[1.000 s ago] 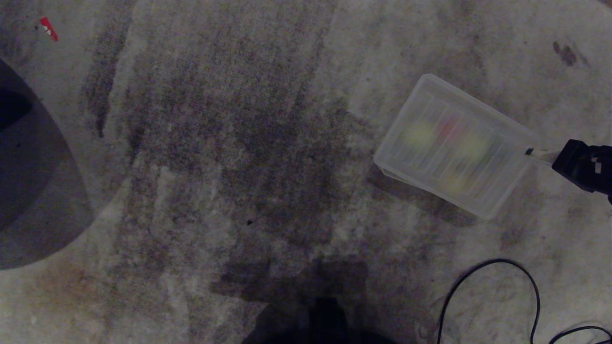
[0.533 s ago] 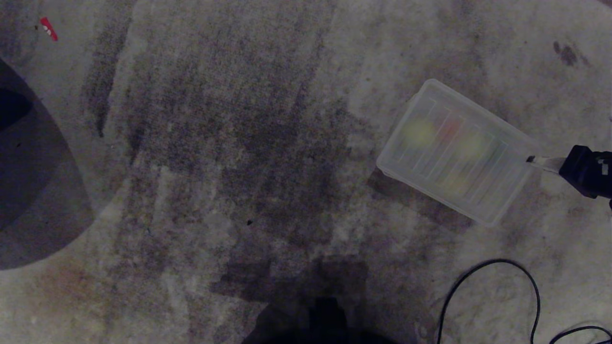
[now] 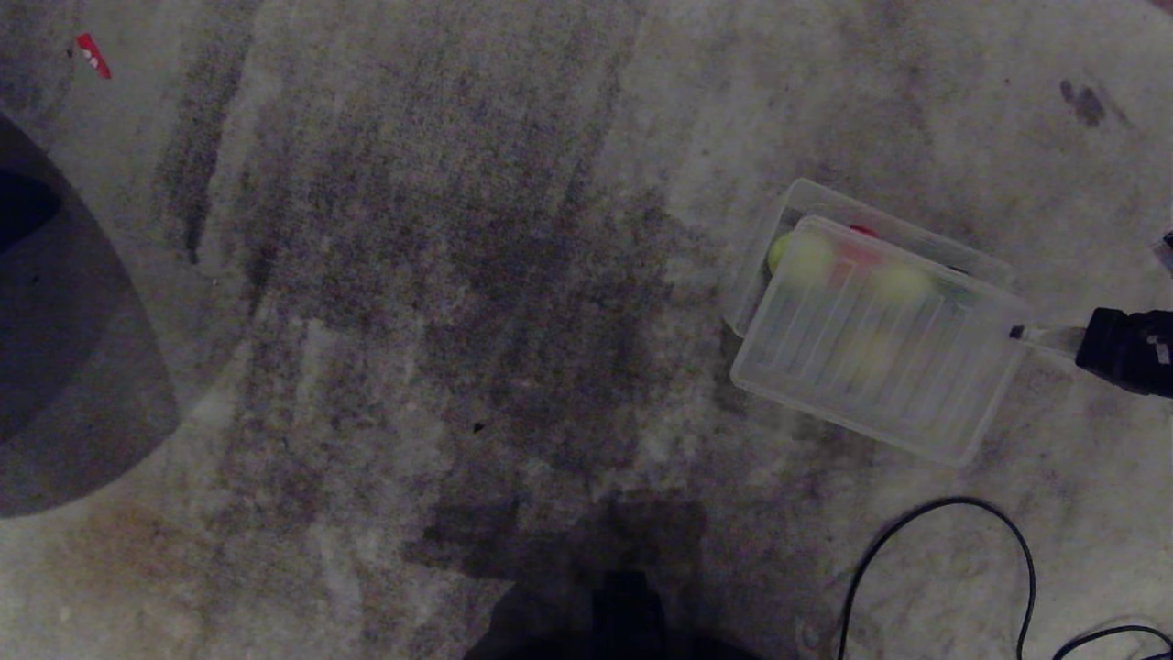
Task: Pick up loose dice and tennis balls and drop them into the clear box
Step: Close the lid
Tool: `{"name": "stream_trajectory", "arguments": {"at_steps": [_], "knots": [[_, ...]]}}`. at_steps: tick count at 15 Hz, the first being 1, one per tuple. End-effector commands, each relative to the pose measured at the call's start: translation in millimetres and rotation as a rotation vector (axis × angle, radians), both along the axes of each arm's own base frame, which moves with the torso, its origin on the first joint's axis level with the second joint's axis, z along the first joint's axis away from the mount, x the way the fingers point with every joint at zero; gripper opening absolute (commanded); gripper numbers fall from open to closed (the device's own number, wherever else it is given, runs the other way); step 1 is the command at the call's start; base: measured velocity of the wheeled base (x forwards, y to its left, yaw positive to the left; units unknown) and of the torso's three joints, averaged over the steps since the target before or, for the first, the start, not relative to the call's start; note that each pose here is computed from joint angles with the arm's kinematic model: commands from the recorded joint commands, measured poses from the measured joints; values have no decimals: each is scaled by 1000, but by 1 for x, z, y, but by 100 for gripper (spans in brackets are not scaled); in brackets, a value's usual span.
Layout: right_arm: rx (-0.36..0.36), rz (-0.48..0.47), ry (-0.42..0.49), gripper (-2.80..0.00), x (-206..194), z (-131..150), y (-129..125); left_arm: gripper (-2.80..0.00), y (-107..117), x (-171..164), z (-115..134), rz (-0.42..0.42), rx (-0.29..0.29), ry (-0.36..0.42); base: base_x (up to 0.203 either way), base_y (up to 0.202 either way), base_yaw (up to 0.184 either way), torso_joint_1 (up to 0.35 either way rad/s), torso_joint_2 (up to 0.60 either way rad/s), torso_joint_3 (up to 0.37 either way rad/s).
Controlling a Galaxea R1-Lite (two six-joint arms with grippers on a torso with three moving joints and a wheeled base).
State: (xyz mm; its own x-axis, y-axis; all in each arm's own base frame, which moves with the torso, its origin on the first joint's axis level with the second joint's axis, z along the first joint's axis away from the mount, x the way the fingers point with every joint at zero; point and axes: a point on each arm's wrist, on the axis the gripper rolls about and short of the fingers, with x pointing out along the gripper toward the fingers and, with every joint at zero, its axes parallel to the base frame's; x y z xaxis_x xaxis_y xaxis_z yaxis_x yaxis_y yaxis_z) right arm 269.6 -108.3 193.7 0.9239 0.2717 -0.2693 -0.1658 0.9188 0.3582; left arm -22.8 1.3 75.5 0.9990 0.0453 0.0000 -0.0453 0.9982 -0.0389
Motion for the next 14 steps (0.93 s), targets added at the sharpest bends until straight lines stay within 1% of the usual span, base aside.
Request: {"name": "stream_trajectory", "arguments": {"at_steps": [1,3,8,14], "knots": [[-29,13,-7,-280,1,-2,-5,-280,0,0,0,1,-1,3,0,0,0,0,0,0],[-43,1,-18,-280,1,1,-10,-280,0,0,0,1,-1,3,0,0,0,0,0,0],[-45,-27,-28,-280,-1,7,-20,-280,0,0,0,1,-1,3,0,0,0,0,0,0],[16,-28,-50,-280,3,20,-21,-280,0,0,0,1,-1,3,0,0,0,0,0,0]]}}
